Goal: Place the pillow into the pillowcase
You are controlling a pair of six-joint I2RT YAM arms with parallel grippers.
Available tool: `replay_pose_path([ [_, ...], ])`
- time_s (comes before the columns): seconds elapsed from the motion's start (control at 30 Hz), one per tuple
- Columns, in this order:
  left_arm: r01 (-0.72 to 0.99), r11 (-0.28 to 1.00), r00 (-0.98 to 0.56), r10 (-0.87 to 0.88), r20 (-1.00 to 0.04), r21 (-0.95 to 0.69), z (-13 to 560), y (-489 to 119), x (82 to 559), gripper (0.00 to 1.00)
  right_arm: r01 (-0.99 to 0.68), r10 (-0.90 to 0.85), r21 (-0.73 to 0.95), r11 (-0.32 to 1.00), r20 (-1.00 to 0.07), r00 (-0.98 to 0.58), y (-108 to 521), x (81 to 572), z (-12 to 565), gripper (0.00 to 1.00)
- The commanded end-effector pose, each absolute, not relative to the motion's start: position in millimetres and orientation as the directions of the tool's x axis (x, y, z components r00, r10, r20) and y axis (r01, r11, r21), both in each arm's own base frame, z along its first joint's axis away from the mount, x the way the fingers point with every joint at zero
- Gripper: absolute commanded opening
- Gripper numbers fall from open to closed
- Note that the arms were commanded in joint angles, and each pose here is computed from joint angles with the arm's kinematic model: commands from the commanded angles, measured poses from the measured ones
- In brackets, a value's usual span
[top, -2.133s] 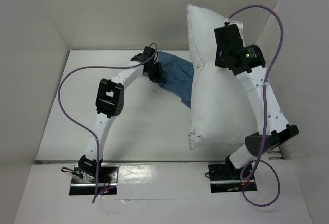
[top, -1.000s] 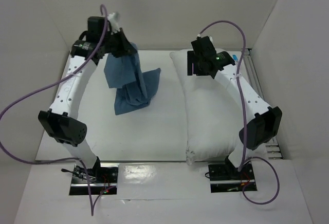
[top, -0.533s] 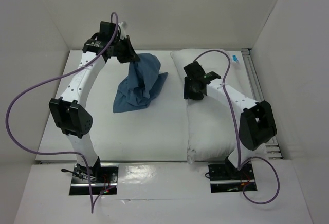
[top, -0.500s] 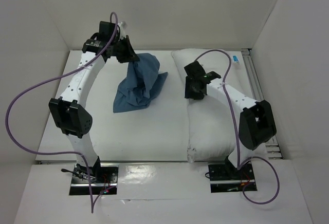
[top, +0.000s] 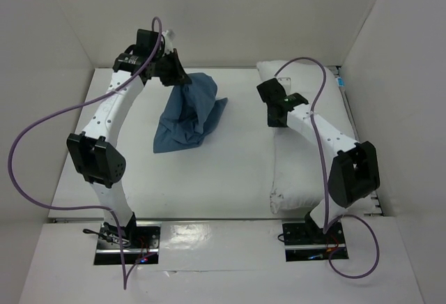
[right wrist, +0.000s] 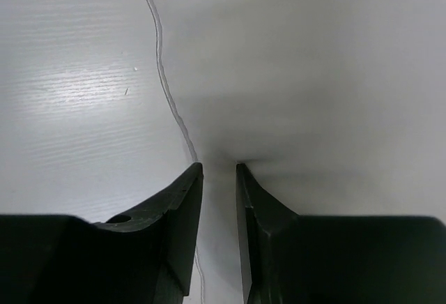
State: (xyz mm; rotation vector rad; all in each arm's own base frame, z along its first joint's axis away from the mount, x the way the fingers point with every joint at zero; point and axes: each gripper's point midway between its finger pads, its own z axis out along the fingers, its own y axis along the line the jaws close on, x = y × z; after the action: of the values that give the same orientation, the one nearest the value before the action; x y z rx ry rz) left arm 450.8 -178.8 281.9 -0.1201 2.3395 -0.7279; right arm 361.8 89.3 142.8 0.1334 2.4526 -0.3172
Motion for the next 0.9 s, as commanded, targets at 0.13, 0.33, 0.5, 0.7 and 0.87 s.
replay_pose_path([
  [0.13,0.165,0.824,-0.704,-0.287,-0.649,-0.542,326.4,-171.4,444.8,0.0,-0.009,-0.053,-0.068,0.998,-0.679,-0.732,154.8,344.9,198.0,0.56],
  [0.33,0.15,0.825,-0.694,-0.304,-0.653,-0.544,332.2,-166.1,446.3,0.0,-0.157,-0.061,0.123,0.98,-0.564,-0.824,220.7,298.6,147.7,0.67],
  [0.5,0.159,0.821,-0.681,-0.311,-0.663,-0.549,343.4,-162.6,443.6,0.0,0.06,0.025,-0.057,0.997,-0.485,-0.874,154.8,272.0,106.6,0.7],
  [0.7,0.193,0.824,-0.691,-0.271,-0.67,-0.533,339.0,-184.5,442.8,0.0,0.14,0.082,-0.055,0.989,-0.58,-0.81,144.8,302.3,145.3,0.7],
  [0.87,0.222,0.827,-0.701,-0.232,-0.674,-0.516,325.9,-200.1,462.2,0.0,-0.08,0.029,0.136,0.988,-0.654,-0.756,240.2,325.8,183.2,0.72],
])
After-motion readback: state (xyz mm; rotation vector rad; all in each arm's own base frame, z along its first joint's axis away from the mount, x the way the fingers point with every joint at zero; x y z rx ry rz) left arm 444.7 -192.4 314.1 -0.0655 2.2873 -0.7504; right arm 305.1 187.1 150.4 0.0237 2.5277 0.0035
